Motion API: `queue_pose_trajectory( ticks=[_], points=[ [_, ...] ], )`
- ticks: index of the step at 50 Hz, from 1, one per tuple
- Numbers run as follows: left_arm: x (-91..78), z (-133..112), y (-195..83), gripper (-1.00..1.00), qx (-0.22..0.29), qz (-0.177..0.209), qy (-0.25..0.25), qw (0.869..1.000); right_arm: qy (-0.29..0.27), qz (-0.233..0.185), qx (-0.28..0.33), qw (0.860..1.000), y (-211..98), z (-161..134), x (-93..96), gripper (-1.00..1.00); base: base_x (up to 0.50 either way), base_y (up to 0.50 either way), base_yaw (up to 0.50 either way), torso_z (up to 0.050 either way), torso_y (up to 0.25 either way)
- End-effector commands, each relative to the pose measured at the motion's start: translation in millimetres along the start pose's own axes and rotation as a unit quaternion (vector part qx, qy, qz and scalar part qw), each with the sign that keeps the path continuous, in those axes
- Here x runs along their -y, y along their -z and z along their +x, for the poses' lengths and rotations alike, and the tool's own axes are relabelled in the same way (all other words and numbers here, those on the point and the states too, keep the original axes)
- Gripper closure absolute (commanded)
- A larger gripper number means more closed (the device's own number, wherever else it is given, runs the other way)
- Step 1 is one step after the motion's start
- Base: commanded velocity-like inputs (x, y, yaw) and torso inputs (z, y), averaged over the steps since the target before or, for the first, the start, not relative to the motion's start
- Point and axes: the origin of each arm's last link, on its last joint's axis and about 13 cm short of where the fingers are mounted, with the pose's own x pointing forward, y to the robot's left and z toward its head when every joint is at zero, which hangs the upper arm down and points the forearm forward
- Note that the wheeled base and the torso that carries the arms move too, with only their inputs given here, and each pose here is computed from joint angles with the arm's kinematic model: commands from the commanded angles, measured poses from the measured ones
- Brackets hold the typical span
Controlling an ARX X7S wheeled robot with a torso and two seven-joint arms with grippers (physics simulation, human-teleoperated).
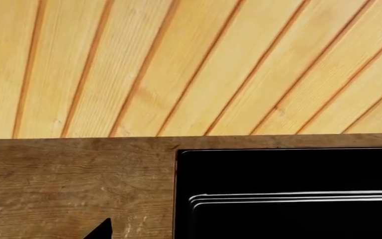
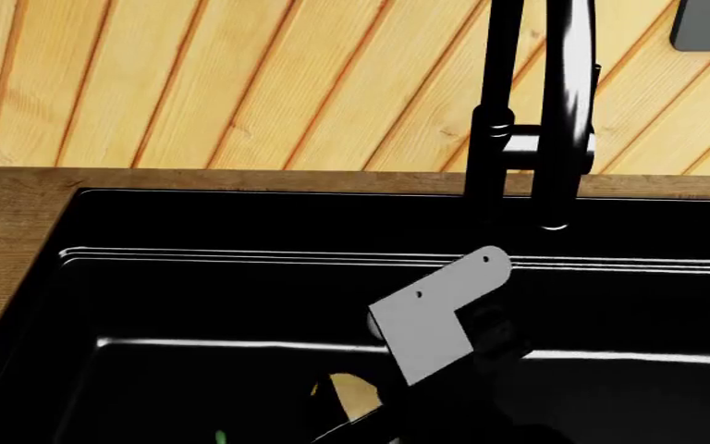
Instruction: Pick the vegetables from the sink and place them on the cutting board.
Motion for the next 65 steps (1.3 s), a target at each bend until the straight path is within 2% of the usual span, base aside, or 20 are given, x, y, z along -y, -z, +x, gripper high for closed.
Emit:
queue_pose_trajectory(
  ticks=[1, 5, 17, 30, 32, 36, 40, 43, 51, 54, 56, 64, 65],
  points=[
    [0.3, 0.9, 4.8, -1.00, 0.000, -0.010, 0.003, 1.000, -0.052, -0.010, -0.043, 0.998, -12.0, 24.7, -9.4, -1.00, 0.00, 0.00, 0.00, 0.000, 0.000],
    [-1.8, 0.7, 6.5, -1.00, -0.002, -0.013, 0.002, 1.000, -0.051, -0.016, -0.075, 0.996, -11.8, 37.4, -10.4, -1.00, 0.00, 0.00, 0.00, 0.000, 0.000],
    [-3.5, -3.9, 5.8, -1.00, 0.000, -0.013, 0.004, 1.000, -0.045, -0.008, -0.116, 0.992, -6.6, 80.5, -8.1, -1.00, 0.00, 0.00, 0.00, 0.000, 0.000],
    [-1.0, -0.1, 13.0, -1.00, -0.007, -0.016, 0.006, 1.000, -0.063, -0.003, -0.164, 0.985, 9.8, 108.9, -13.4, -1.00, 0.00, 0.00, 0.00, 0.000, 0.000],
    [-2.6, -2.9, 15.3, -1.00, -0.011, -0.007, 0.004, 1.000, -0.054, -0.016, -0.172, 0.984, 16.9, 115.4, -14.1, -1.00, 0.00, 0.00, 0.00, 0.000, 0.000],
    [-3.2, -7.4, 15.7, -1.00, -0.014, 0.003, 0.005, 1.000, -0.049, -0.005, -0.175, 0.983, 22.5, 123.1, -10.9, -1.00, 0.00, 0.00, 0.00, 0.000, 0.000],
    [-3.6, -9.3, 15.8, -1.00, -0.014, -0.001, 0.005, 1.000, -0.049, 0.000, -0.188, 0.981, 29.0, 126.2, -11.1, -1.00, 0.00, 0.00, 0.00, 0.000, 0.000],
    [2.7, -5.1, 16.5, -1.00, -0.015, 0.000, 0.006, 1.000, -0.047, 0.003, -0.196, 0.979, 34.7, 126.1, -11.2, -1.00, 0.00, 0.00, 0.00, 0.000, 0.000],
    [-5.7, -12.2, 18.1, -1.00, -0.015, -0.003, 0.007, 1.000, -0.059, 0.024, -0.229, 0.971, 57.3, 120.0, -18.1, -1.00, 0.00, 0.00, 0.00, 0.000, 0.000],
    [-5.2, -11.2, 19.9, -1.00, -0.018, -0.003, 0.009, 1.000, -0.048, 0.021, -0.235, 0.971, 60.9, 118.8, -15.5, -1.00, 0.00, 0.00, 0.00, 0.000, 0.000],
    [1.2, -6.5, 20.2, -1.00, -0.019, -0.004, 0.010, 1.000, -0.041, 0.023, -0.239, 0.970, 62.4, 118.7, -11.9, -1.00, 0.00, 0.00, 0.00, 0.000, 0.000],
    [-0.2, -8.0, 20.4, -1.00, -0.020, -0.002, 0.011, 1.000, -0.053, 0.035, -0.244, 0.968, 62.9, 115.8, -14.1, -1.00, 0.00, 0.00, 0.00, 0.000, 0.000],
    [0.8, -7.2, 20.2, -1.00, -0.020, -0.003, 0.011, 1.000, -0.049, 0.035, -0.235, 0.970, 60.0, 115.7, -12.6, 1.00, 0.00, 0.00, 0.00, 0.000, 0.000]
  ],
)
